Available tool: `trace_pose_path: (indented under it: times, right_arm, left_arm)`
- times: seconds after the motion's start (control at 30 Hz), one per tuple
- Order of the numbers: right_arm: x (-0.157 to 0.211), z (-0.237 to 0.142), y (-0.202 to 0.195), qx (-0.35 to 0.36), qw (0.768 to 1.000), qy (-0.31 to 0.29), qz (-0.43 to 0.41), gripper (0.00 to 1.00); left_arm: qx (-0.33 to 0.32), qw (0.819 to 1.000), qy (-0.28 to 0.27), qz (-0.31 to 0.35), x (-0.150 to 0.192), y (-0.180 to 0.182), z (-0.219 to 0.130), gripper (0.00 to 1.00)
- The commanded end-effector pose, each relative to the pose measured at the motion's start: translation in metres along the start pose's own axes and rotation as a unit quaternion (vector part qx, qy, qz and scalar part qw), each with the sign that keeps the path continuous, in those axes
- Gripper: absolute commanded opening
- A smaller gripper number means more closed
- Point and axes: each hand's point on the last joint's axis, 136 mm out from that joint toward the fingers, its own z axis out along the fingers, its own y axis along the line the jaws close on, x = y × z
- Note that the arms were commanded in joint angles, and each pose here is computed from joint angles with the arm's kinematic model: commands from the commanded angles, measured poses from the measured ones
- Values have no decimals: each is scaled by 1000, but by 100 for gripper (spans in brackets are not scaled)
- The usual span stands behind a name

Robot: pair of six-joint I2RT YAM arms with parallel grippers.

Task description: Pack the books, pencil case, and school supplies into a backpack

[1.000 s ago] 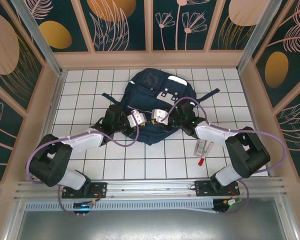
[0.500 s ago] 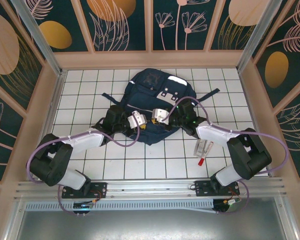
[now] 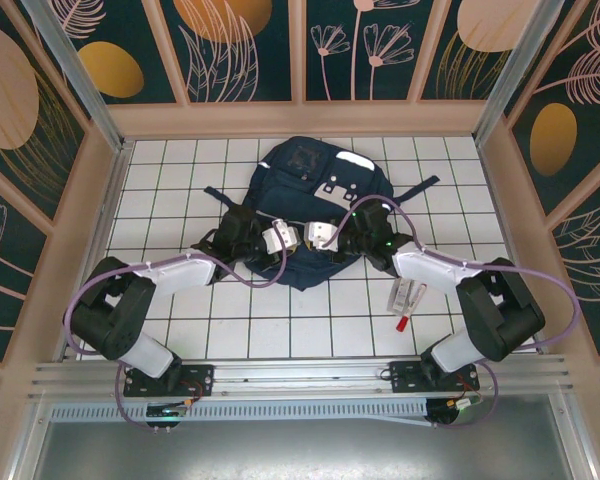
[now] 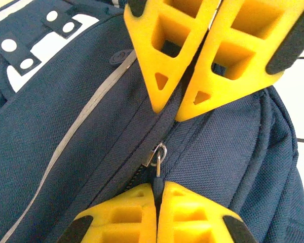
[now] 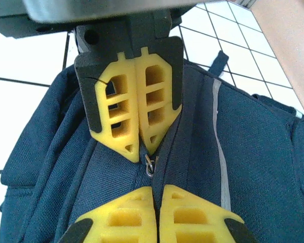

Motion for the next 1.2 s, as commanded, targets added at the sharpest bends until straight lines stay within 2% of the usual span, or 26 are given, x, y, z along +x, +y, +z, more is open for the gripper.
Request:
trace_pose_path:
  times: [0.0, 0.13, 0.27, 0.33, 0.4, 0.47, 0.53, 0.67, 0.77, 0.87, 0.9, 1.0, 1.17]
  right_arm:
    - [-4, -14, -1, -4, 998, 23, -51, 0]
    - [17, -24, -6, 24, 997, 57, -47, 0]
    - [5, -25, -10, 31, 999, 28, -25, 0]
    - [-16, -22, -9, 31, 999, -20, -4, 27]
    - [-34, -16, -5, 38, 997, -61, 8, 46]
    - [-43, -6, 0, 32, 996, -80, 23, 52]
    - [-42, 8, 0, 29, 995, -81, 47, 53]
    - [-17, 33, -4, 33, 997, -38, 66, 62]
    - [7, 46, 7, 8, 999, 7, 52, 50]
    - [20, 43, 15, 4, 999, 36, 36, 17]
    - [23, 38, 16, 3, 999, 43, 26, 10]
    - [24, 24, 22, -19, 999, 49, 7, 0]
    - [37, 6, 17, -14, 998, 64, -20, 0]
  left_arm:
    - [-50, 999, 10, -18, -7, 26, -13, 0]
    - [-86, 995, 38, -45, 14, 40, -31, 0]
    - [-97, 993, 49, -46, 25, 34, -39, 0]
    - [-66, 996, 33, -52, 15, 24, -38, 0]
    - [-52, 997, 4, -53, 0, 17, -39, 0]
    - [-47, 997, -21, -55, -11, 12, -38, 0]
    - [-34, 997, -26, -68, -16, 9, -35, 0]
    - [-27, 997, -27, -65, -14, 0, -31, 0]
    - [-52, 995, -40, -72, -16, 5, -38, 0]
    - [-77, 994, -13, -75, -7, 15, -42, 0]
    - [-90, 993, 1, -81, 1, 21, -45, 0]
    - [-139, 985, 31, -100, 21, 43, -57, 0]
    - [-218, 968, 73, -100, 44, 73, -82, 0]
